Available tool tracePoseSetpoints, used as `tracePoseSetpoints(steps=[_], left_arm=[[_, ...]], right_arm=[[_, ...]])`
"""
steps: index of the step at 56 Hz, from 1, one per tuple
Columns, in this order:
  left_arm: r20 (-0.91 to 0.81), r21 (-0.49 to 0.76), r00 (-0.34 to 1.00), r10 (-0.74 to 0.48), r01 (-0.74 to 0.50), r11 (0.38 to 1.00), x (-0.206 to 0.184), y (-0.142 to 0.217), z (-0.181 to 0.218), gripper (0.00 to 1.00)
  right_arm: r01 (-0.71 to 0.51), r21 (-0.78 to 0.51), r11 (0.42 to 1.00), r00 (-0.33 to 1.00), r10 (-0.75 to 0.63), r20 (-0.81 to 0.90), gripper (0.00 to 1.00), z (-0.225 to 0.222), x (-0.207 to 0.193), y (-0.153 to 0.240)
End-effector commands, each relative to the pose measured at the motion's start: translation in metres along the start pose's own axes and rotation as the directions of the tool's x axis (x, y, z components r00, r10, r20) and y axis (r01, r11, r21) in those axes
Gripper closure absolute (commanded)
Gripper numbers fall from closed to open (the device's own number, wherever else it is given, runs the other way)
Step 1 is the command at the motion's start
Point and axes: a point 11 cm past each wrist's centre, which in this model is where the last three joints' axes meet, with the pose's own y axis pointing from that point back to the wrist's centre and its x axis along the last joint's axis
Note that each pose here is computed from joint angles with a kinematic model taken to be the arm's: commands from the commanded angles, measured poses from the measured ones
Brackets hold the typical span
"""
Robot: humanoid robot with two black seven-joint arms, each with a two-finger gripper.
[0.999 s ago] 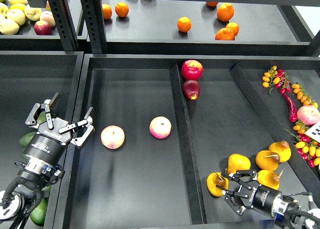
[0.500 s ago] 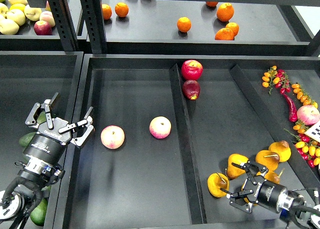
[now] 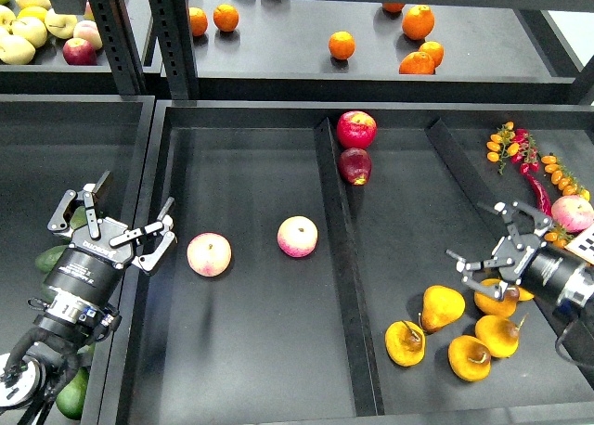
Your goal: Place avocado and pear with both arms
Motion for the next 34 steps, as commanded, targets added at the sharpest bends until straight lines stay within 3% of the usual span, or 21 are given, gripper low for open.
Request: tracePoseSetpoints(steps=[1, 18, 34], left_arm=[[0.008, 0.003, 1.0, -0.012, 0.012, 1.0, -0.003, -0.004, 0.001, 0.01], [0.013, 0.01, 1.0, -0.013, 0.013, 1.0, -0.003, -0.008, 0.0, 0.01], [0.011, -0.007, 1.0, 0.025, -0.025, 1.0, 0.011, -0.014, 0.005, 0.01]], right_arm=[[0.055, 0.074, 0.996, 0.99, -0.064, 0.123, 0.01, 0.015, -0.007, -0.026], [0.138, 0.169, 0.976, 0.909, -0.193, 0.37, 0.01, 0.078, -0.02, -0.072], [0.048, 0.22, 0.974, 0.897, -0.139, 0.419, 0.01, 0.086, -0.002, -0.052]])
